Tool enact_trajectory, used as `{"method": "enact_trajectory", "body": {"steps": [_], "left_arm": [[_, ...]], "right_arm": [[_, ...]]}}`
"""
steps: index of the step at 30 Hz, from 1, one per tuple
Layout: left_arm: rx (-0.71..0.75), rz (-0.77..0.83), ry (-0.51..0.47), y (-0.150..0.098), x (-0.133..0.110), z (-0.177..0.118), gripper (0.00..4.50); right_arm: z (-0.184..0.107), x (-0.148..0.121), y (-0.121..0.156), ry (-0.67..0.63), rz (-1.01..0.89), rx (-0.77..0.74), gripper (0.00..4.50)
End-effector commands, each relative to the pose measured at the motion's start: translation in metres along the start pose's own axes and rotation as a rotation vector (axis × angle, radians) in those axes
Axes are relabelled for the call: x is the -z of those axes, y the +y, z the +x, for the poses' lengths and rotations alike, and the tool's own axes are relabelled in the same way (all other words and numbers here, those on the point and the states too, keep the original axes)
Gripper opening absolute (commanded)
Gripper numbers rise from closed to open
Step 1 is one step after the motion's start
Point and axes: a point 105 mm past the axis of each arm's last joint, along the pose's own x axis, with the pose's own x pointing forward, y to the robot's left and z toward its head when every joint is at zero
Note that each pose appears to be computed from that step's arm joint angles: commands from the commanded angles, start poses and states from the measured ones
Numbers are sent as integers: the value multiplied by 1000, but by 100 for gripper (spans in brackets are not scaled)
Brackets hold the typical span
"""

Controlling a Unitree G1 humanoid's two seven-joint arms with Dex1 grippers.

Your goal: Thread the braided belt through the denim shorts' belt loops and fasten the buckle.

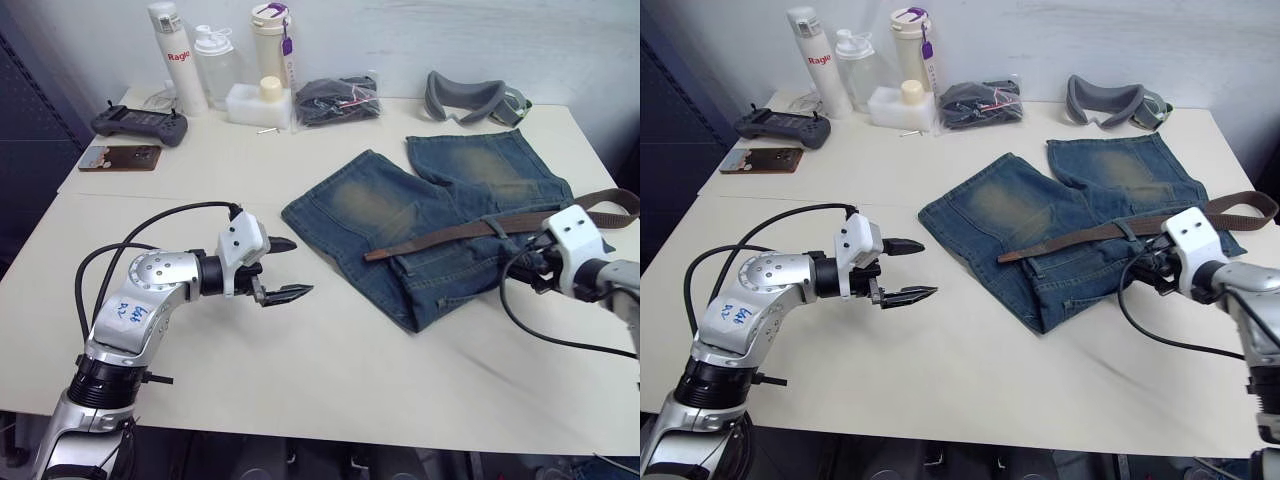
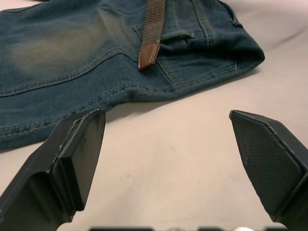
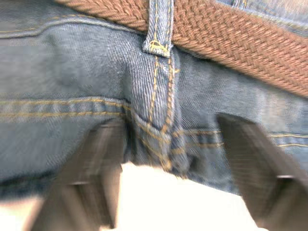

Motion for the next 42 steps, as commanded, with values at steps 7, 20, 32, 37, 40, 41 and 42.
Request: {"method": "enact_trajectory", "body": {"steps": [7, 20, 32, 37, 40, 41, 42], "left_arm": [[-21, -2, -55, 7, -13, 2, 450], [-92, -6, -34, 11, -9, -4, 450], [-123, -18, -30, 13, -7, -5, 450], [-101, -18, -29, 12, -6, 3, 450], [-103, -6, -35, 15, -9, 4, 450], [-107, -2, -36, 17, -10, 4, 450], [-109, 0, -36, 18, -10, 4, 450]], "right_arm": [[-9, -62, 80, -254, 525, -395, 443], [44, -63, 114, -224, 1060, -440, 443], [66, -61, 113, -233, 1062, -387, 120], [59, -71, 107, -281, 1073, -432, 6], [41, -84, 98, -345, 1026, -486, 6], [35, -87, 93, -364, 1009, -493, 6], [29, -88, 88, -374, 990, -494, 6]]}}
